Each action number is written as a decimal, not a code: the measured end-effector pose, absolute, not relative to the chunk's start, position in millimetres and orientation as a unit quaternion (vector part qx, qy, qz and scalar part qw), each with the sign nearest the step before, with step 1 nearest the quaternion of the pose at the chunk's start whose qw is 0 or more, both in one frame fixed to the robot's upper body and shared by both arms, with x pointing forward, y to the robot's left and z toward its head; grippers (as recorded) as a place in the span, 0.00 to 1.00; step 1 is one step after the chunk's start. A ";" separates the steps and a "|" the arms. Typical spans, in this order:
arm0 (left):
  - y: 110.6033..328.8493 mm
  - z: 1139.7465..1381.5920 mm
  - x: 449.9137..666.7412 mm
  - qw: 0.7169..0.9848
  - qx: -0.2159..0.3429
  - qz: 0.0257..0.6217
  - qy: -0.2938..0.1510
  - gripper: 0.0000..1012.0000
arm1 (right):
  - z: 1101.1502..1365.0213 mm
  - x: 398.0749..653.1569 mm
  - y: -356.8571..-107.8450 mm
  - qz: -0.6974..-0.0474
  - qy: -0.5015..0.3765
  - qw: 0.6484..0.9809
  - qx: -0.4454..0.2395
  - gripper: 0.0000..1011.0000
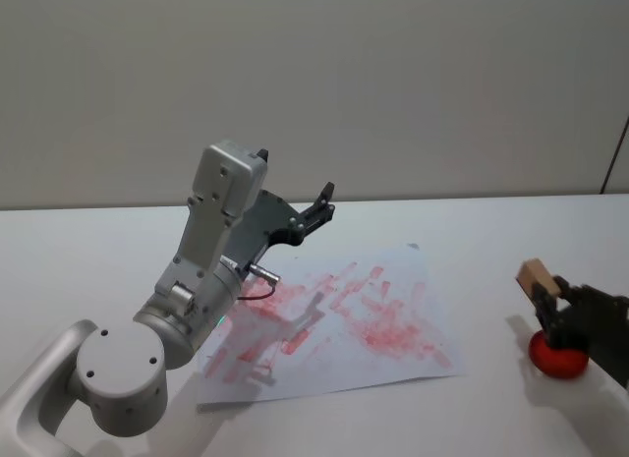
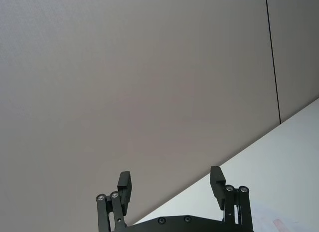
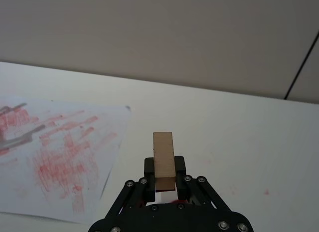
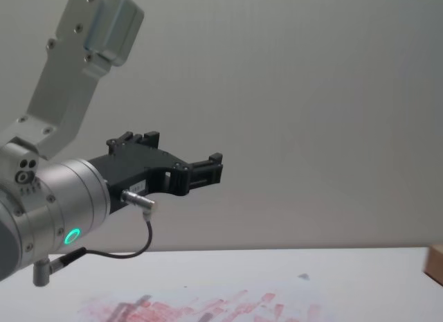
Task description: Use the one hand to pick up the stamp and affix it onto the A4 paper.
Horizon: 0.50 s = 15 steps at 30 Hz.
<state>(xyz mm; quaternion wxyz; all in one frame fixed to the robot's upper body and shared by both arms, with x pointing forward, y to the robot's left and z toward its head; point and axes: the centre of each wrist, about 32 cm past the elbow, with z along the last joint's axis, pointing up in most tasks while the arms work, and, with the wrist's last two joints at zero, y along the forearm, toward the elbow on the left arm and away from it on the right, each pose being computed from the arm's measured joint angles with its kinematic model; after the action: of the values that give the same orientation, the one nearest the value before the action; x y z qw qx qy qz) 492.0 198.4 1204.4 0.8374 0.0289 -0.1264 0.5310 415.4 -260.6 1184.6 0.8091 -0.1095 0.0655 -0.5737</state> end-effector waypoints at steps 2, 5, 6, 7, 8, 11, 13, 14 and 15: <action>198.4 1204.4 492.0 0.837 0.029 0.531 -0.126 0.99 | 1183.4 409.6 -264.5 -0.581 0.076 0.802 -0.116 0.21; 198.4 1204.4 492.0 0.837 0.029 0.531 -0.126 0.99 | 1181.9 402.8 -268.8 -0.586 0.088 0.796 -0.124 0.21; 198.4 1204.4 492.0 0.837 0.029 0.531 -0.126 0.99 | 1181.7 402.0 -269.4 -0.587 0.090 0.795 -0.126 0.21; 198.4 1204.4 492.0 0.837 0.029 0.531 -0.126 0.99 | 1181.1 399.9 -271.0 -0.588 0.095 0.793 -0.129 0.21; 198.4 1204.4 492.0 0.837 0.029 0.531 -0.126 0.99 | 1180.8 399.0 -271.6 -0.588 0.097 0.792 -0.131 0.21; 198.4 1204.4 492.0 0.837 0.029 0.531 -0.126 0.99 | 1179.5 396.6 -273.7 -0.589 0.104 0.789 -0.138 0.21; 198.4 1204.4 492.0 0.837 0.029 0.531 -0.126 0.99 | 1178.8 395.8 -274.8 -0.589 0.108 0.788 -0.142 0.21; 198.4 1204.4 492.0 0.837 0.029 0.531 -0.126 0.99 | 1178.6 395.7 -274.9 -0.589 0.109 0.788 -0.143 0.21; 198.4 1204.4 492.0 0.837 0.029 0.531 -0.126 0.99 | 1178.2 395.6 -275.2 -0.589 0.110 0.788 -0.145 0.21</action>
<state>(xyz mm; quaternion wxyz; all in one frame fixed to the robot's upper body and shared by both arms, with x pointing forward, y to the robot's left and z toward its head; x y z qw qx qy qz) 492.0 198.4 1204.4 0.8374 0.0289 -0.1264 0.5310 395.6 -275.2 1178.2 0.7876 -0.1446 0.1101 -0.5887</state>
